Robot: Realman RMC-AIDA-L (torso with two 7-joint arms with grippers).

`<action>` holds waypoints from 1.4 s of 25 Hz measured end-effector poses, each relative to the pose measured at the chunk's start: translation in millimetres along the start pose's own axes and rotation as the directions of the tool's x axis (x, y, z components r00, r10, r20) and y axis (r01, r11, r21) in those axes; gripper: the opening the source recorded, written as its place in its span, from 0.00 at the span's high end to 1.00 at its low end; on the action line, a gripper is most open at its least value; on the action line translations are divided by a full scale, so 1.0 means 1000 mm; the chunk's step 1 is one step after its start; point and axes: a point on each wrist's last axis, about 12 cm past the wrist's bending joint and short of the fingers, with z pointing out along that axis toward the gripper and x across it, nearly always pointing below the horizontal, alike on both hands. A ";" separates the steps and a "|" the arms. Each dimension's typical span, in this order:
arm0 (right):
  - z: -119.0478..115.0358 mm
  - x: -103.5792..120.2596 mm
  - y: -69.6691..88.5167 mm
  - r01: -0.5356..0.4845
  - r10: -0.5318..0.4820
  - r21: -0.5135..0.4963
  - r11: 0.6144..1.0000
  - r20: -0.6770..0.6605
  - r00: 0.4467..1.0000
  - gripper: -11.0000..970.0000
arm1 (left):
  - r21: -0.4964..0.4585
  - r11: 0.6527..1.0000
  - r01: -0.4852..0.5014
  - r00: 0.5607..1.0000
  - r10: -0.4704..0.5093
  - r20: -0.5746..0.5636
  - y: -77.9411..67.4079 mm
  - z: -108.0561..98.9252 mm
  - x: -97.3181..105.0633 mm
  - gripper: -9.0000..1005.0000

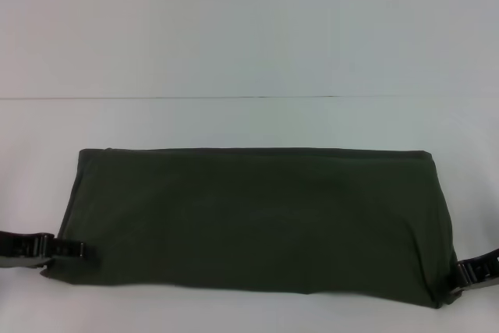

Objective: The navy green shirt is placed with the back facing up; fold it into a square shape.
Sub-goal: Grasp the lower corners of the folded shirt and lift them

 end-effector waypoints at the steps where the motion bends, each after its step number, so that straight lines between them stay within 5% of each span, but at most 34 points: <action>1: 0.000 0.000 0.000 0.000 0.000 0.000 1.000 0.000 1.000 0.96 | -0.002 1.000 0.001 1.000 -0.001 0.001 0.000 0.000 0.000 0.22; 4: 0.000 0.000 0.000 -0.001 0.001 0.000 1.000 0.001 1.000 0.96 | -0.020 1.000 0.000 1.000 -0.001 -0.003 0.003 -0.001 0.001 0.22; 10: 0.000 0.001 0.000 -0.003 0.003 -0.001 1.000 0.001 1.000 0.96 | -0.033 0.999 -0.021 1.000 0.020 -0.020 0.002 0.001 0.000 0.39; 18: 0.000 0.001 0.000 -0.002 0.002 -0.003 1.000 -0.002 1.000 0.96 | -0.042 0.998 -0.041 0.998 0.039 -0.039 0.000 0.003 0.000 0.63; 23: 0.000 0.001 0.000 0.000 0.000 -0.002 1.000 -0.004 1.000 0.96 | -0.045 0.998 -0.045 0.998 0.043 -0.042 0.000 0.003 -0.001 0.86; 29: 0.000 0.002 0.002 0.010 -0.011 -0.012 1.000 -0.020 1.000 0.96 | -0.058 0.997 -0.050 0.997 0.046 -0.067 0.003 -0.001 0.000 0.99; 35: -0.001 0.007 0.002 0.038 -0.040 -0.020 0.999 -0.063 0.997 0.96 | -0.063 0.996 -0.068 0.988 0.059 -0.142 0.002 -0.004 0.003 0.99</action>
